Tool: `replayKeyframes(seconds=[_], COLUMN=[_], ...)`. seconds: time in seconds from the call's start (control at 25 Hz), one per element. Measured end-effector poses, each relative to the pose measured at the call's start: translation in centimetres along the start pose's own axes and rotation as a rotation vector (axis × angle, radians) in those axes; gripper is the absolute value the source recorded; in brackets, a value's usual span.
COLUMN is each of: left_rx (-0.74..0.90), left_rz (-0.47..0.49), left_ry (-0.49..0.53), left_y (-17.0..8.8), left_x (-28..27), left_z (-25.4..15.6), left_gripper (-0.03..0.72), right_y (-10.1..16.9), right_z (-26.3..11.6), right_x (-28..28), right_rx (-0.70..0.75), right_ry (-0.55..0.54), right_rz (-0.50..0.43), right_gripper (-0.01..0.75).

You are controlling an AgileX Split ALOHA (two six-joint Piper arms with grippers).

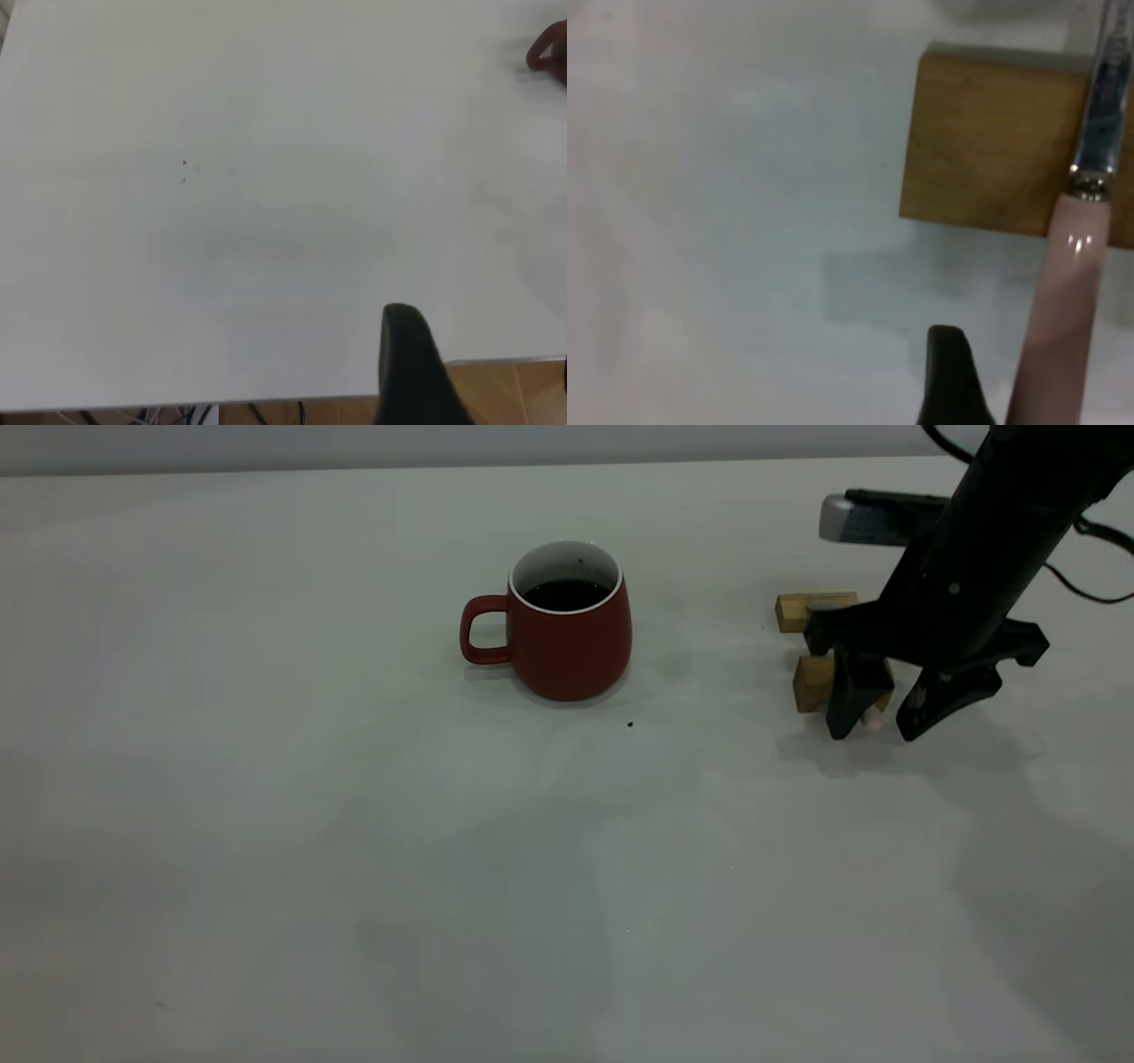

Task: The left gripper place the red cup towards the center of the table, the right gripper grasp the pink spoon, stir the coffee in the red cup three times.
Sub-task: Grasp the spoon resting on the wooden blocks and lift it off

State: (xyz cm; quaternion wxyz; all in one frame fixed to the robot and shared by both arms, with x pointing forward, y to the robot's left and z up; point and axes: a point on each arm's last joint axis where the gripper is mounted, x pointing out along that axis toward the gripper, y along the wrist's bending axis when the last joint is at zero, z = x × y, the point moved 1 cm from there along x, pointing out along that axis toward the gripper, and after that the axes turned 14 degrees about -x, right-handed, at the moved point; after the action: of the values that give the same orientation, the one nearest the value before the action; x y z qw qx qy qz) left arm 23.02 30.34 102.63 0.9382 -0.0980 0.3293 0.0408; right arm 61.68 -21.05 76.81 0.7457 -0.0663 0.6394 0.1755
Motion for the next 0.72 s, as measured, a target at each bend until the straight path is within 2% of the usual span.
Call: replayKeyframes(seconds=[0.08,0.16,0.24,0.36,0.4,0.56,0.72], left_rx=[0.0,0.0,0.0,0.0,0.0,0.0,0.0], left_rz=[0.0,0.0,0.0,0.0,0.0,0.0,0.0], left_ry=[0.0,0.0,0.0,0.0,0.0,0.0,0.0], left_y=[0.0,0.0,0.0,0.0,0.0,0.0,0.0], left_x=[0.0,0.0,0.0,0.0,0.0,0.0,0.0], left_z=[0.0,0.0,0.0,0.0,0.0,0.0,0.0], left_gripper=[0.478,0.478,0.478,0.478,0.478,0.478,0.478], right_y=[0.0,0.0,0.0,0.0,0.0,0.1,1.0], right_z=[-0.1,-0.2,-0.1,-0.1,-0.1,0.1,1.3], right_x=[0.2,0.3,0.3,0.3,0.3,-0.4,-4.1], right_rx=[0.0,-0.001,-0.001,-0.002,-0.002,-0.006,-0.006], right_ry=[0.007,0.008,0.005,0.005,0.005,0.004,-0.008], right_rz=[0.001,0.001,0.0,0.0,0.0,0.007,0.058], right_gripper=[0.527,0.473,0.382,0.169,0.122,0.123,0.123])
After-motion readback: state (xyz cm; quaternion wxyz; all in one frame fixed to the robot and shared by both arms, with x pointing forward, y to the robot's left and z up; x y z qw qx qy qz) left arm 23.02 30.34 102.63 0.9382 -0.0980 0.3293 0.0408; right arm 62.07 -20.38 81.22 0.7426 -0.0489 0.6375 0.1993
